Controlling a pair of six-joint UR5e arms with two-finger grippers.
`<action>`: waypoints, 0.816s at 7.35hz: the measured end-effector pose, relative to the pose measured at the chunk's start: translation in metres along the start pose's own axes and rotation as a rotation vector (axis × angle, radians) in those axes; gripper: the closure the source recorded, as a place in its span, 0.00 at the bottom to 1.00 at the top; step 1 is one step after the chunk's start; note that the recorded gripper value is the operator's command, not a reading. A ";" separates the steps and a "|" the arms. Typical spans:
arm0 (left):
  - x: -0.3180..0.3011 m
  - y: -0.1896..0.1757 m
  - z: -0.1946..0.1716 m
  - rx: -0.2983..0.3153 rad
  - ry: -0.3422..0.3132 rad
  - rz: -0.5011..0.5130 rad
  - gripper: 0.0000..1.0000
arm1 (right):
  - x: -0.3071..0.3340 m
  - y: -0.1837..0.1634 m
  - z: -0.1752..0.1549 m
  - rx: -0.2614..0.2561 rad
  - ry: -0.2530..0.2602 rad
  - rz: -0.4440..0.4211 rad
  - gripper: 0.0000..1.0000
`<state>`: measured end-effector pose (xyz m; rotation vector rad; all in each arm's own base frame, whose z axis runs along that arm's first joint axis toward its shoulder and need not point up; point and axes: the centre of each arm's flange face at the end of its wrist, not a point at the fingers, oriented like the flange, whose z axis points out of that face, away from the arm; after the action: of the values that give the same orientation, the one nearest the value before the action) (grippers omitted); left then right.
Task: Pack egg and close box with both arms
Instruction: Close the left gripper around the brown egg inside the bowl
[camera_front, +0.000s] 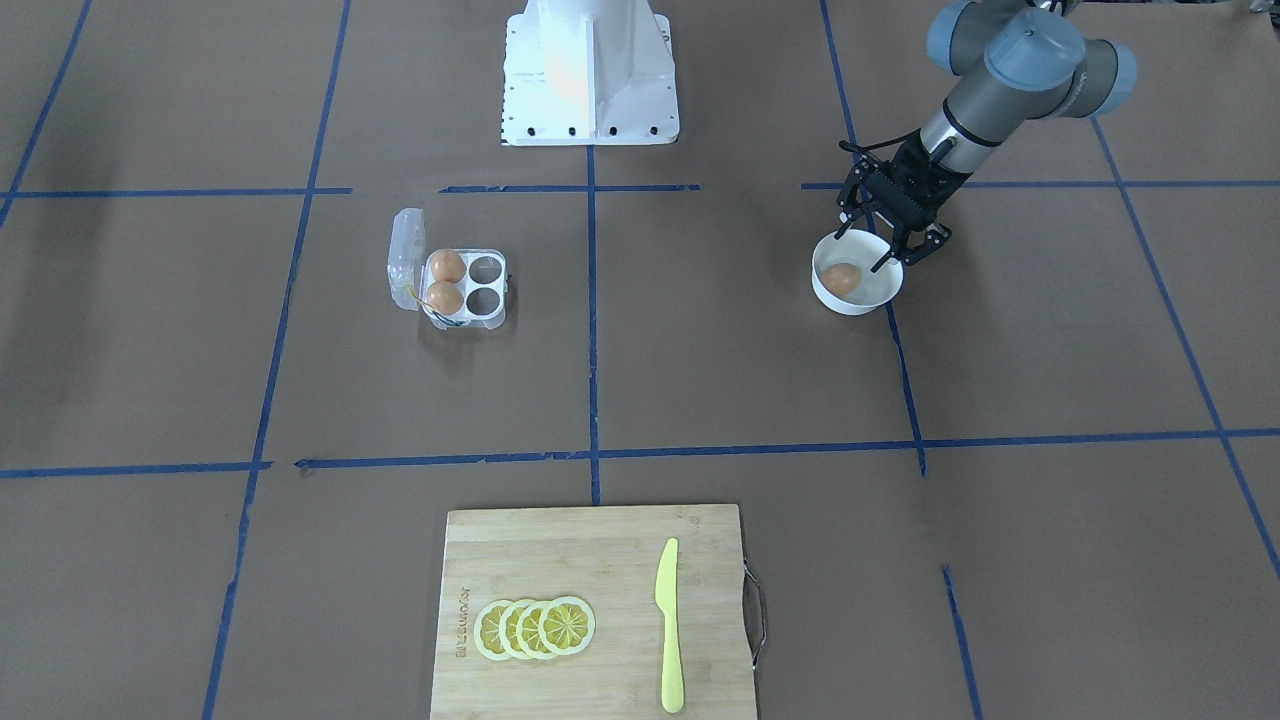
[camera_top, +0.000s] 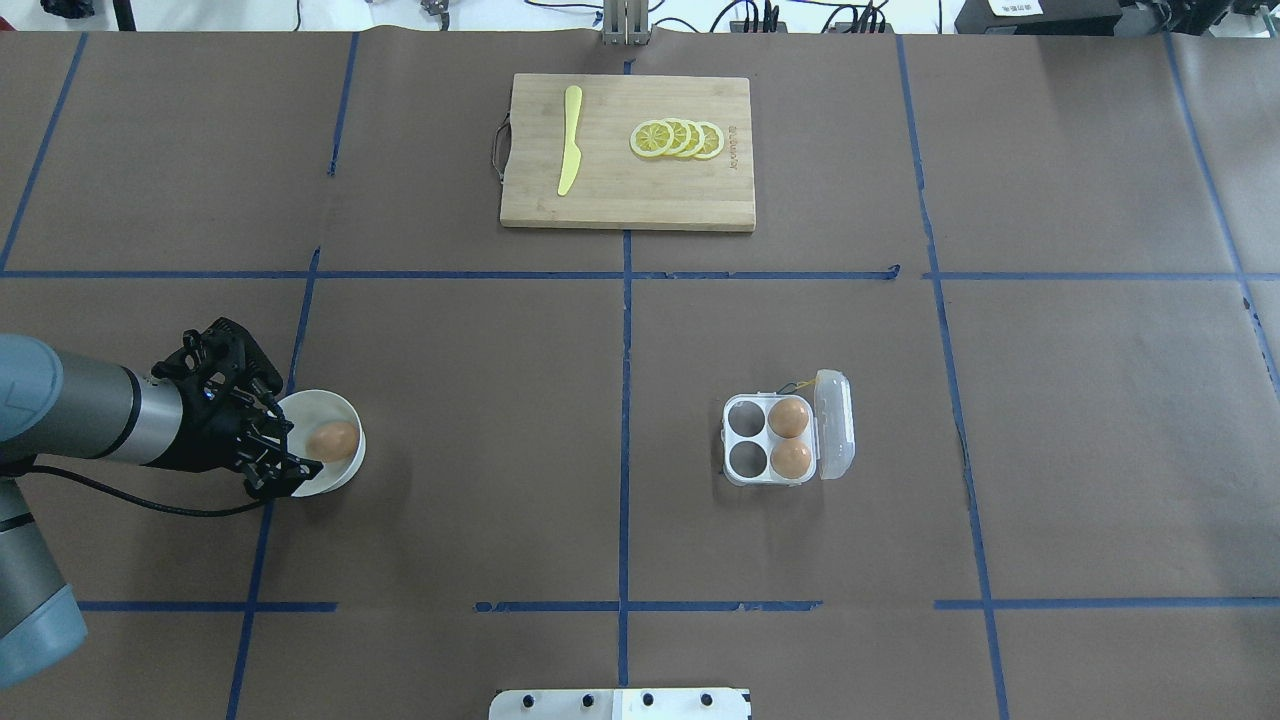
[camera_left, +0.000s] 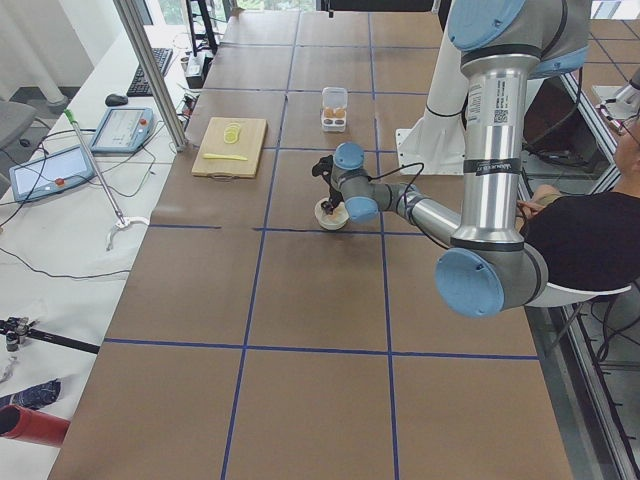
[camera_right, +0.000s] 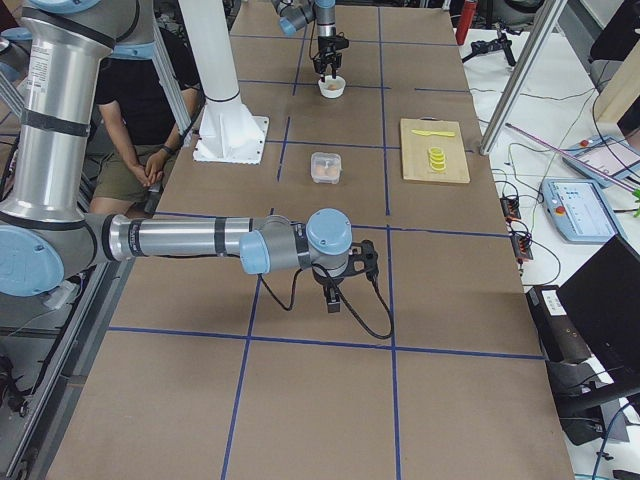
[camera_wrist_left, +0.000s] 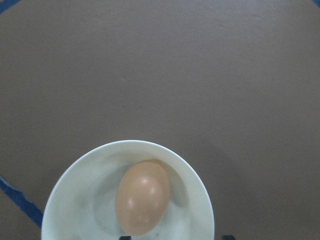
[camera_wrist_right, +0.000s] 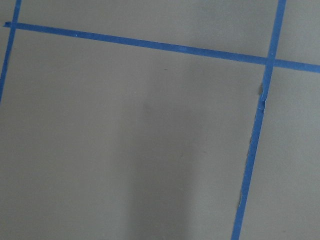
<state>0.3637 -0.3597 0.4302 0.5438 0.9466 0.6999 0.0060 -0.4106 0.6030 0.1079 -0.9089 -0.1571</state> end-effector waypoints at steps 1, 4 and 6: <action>0.000 -0.007 0.005 0.008 -0.009 0.008 0.32 | 0.000 0.000 0.000 0.000 0.000 0.000 0.00; -0.001 -0.014 0.013 0.011 -0.015 0.013 0.33 | 0.000 0.000 0.000 -0.001 -0.001 0.001 0.00; -0.001 -0.014 0.017 0.007 -0.016 0.012 0.33 | 0.000 0.000 0.000 -0.001 -0.002 0.001 0.00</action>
<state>0.3816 -0.3716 0.4296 0.5609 0.9313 0.7026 0.0059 -0.4105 0.6034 0.1065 -0.9107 -0.1563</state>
